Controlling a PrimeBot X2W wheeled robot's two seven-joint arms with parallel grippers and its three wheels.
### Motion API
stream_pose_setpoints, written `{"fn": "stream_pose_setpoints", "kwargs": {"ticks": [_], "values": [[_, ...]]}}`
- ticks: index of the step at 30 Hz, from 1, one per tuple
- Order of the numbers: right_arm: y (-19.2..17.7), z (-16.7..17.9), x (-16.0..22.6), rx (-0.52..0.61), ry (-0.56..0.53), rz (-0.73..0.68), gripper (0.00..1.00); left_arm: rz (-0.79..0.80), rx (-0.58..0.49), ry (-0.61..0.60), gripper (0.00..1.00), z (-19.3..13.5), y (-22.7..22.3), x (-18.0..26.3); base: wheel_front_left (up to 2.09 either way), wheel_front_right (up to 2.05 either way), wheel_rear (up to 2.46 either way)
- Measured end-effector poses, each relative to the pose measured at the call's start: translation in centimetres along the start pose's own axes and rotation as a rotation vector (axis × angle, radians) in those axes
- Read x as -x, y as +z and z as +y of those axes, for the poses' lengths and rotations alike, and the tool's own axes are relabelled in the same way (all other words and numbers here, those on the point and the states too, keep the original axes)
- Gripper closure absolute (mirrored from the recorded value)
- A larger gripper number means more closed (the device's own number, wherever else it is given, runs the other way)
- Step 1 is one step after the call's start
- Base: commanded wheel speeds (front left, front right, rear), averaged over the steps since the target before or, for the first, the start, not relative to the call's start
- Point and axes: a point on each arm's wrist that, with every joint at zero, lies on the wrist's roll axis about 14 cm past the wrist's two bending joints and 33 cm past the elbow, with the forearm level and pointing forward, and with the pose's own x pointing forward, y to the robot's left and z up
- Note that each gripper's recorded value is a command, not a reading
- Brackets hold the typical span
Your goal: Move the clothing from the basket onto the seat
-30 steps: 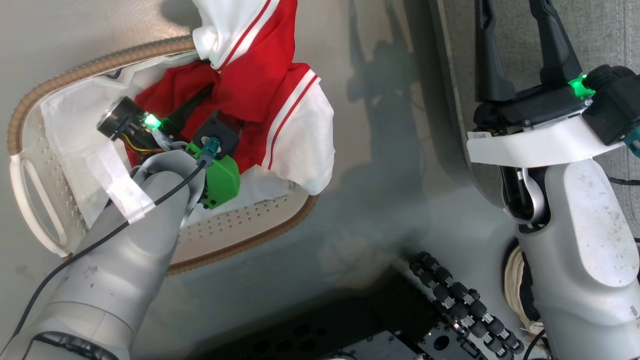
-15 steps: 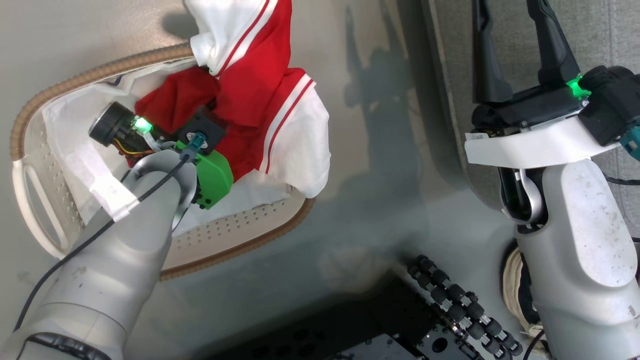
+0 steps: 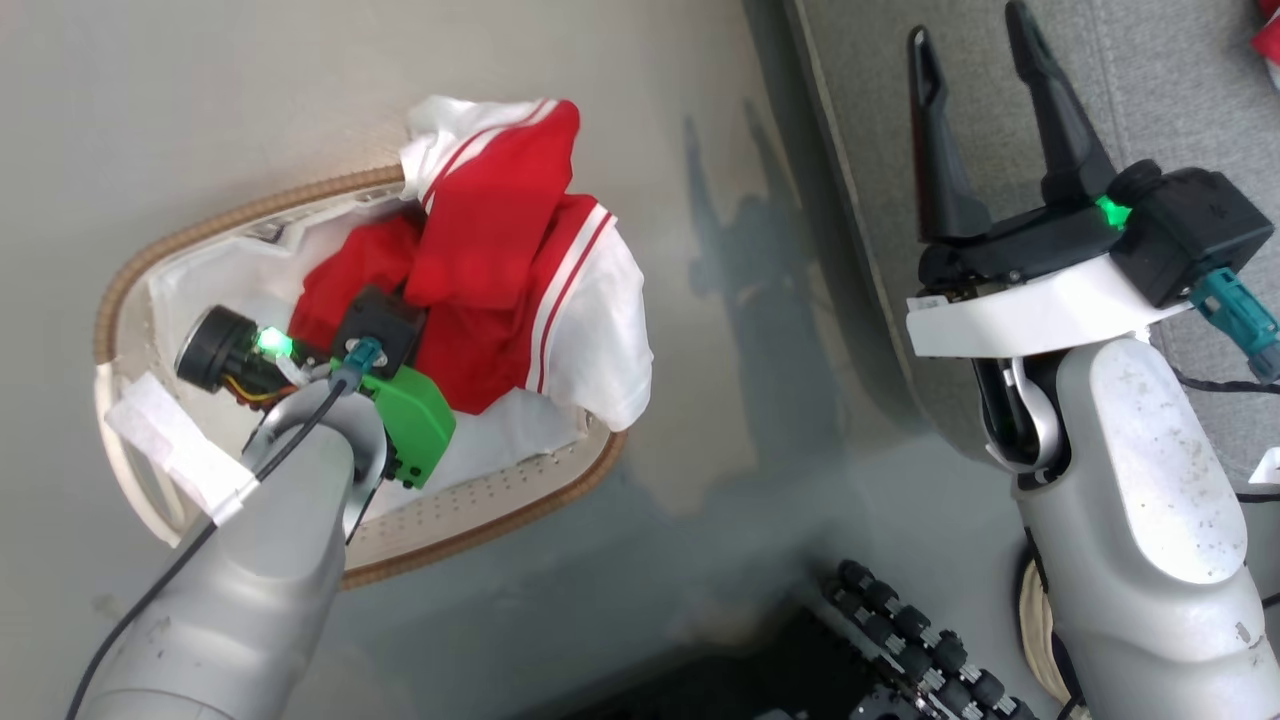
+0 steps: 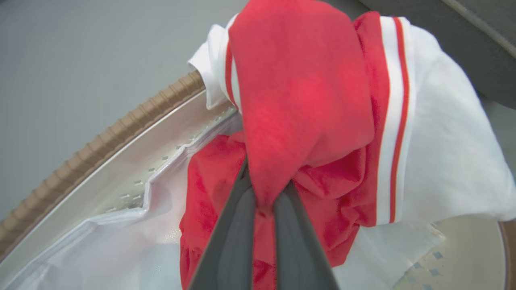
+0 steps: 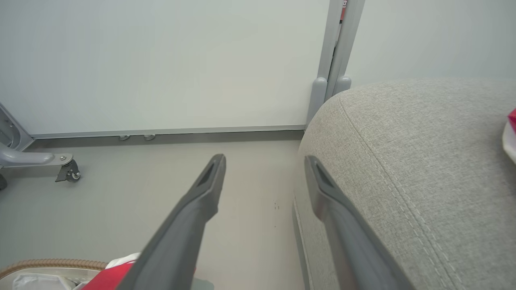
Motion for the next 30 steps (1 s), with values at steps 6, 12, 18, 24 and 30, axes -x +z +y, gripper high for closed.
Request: {"fn": "stream_pose_setpoints", "kwargs": {"ticks": [6,12,18,24,30], "values": [[1.6,0.8,1.1,-0.014,0.011,-0.019,0.00,-0.039,0.024,0.050,1.00,-0.2,2.0,2.3,0.00,0.00,0.00],[2.6,1.9,2.4,-0.038,0.026,-0.022,0.00,-0.105,0.036,0.091,1.00,-0.8,4.5,4.9,0.00,0.00,0.00],[3.3,3.2,4.0,-0.060,0.044,-0.019,0.00,-0.201,0.053,0.136,1.00,-1.3,7.4,8.2,0.00,0.00,0.00],[4.3,4.9,5.5,-0.077,0.080,-0.030,0.00,-0.291,0.057,0.199,1.00,-1.3,9.8,11.9,0.00,0.00,0.00],[5.6,6.3,6.9,-0.086,0.111,-0.049,0.00,-0.405,0.061,0.264,1.00,-1.4,12.7,15.6,0.00,0.00,0.00]]}}
